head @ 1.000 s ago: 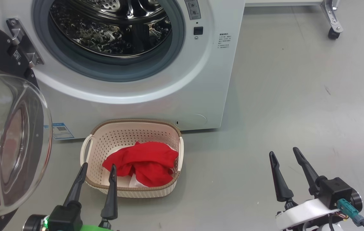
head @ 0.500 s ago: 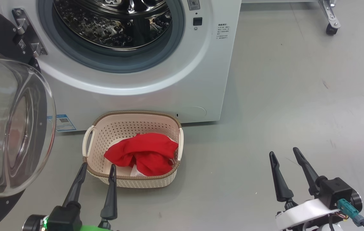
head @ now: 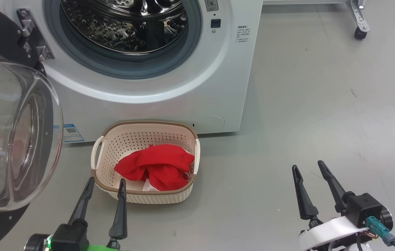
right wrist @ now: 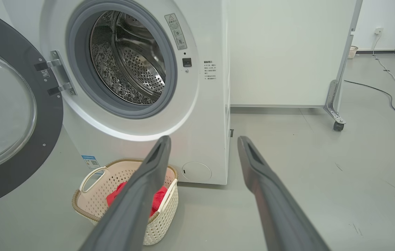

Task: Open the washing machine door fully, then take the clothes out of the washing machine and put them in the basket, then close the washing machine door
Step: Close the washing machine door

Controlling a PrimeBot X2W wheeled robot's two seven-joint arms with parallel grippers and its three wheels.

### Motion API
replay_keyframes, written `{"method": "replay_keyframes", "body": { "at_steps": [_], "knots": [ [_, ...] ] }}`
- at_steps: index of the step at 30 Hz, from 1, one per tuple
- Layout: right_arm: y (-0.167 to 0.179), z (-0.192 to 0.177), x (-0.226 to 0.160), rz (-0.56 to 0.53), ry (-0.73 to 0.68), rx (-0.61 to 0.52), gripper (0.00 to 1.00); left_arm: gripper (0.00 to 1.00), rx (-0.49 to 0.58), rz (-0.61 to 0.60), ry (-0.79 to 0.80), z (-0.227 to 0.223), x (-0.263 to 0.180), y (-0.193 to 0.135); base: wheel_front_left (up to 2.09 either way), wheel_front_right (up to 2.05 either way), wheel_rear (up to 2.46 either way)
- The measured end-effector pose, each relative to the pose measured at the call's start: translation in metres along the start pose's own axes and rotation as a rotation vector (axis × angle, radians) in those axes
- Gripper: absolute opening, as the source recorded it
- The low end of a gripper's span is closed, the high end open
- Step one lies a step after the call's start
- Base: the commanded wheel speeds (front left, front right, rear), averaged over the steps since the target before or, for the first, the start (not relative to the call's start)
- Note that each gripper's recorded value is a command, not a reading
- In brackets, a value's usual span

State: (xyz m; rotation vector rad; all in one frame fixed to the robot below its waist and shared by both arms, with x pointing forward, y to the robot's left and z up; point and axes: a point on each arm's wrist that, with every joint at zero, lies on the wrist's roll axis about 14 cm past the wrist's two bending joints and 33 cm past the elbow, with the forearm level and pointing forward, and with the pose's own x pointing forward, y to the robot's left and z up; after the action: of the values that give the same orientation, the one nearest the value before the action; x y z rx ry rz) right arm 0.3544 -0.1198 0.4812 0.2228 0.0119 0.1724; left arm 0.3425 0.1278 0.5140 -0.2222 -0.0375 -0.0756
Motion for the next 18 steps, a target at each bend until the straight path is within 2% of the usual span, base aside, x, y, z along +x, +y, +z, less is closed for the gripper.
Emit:
{"method": "replay_keyframes", "body": {
  "at_steps": [18],
  "knots": [
    [0.004, -0.005, 0.003, 0.02, 0.019, -0.011, 1.0, 1.0, 0.014, 0.039, 0.003, 0.002, -0.009, 0.01, 0.0, 0.0, 0.0]
  ]
}}
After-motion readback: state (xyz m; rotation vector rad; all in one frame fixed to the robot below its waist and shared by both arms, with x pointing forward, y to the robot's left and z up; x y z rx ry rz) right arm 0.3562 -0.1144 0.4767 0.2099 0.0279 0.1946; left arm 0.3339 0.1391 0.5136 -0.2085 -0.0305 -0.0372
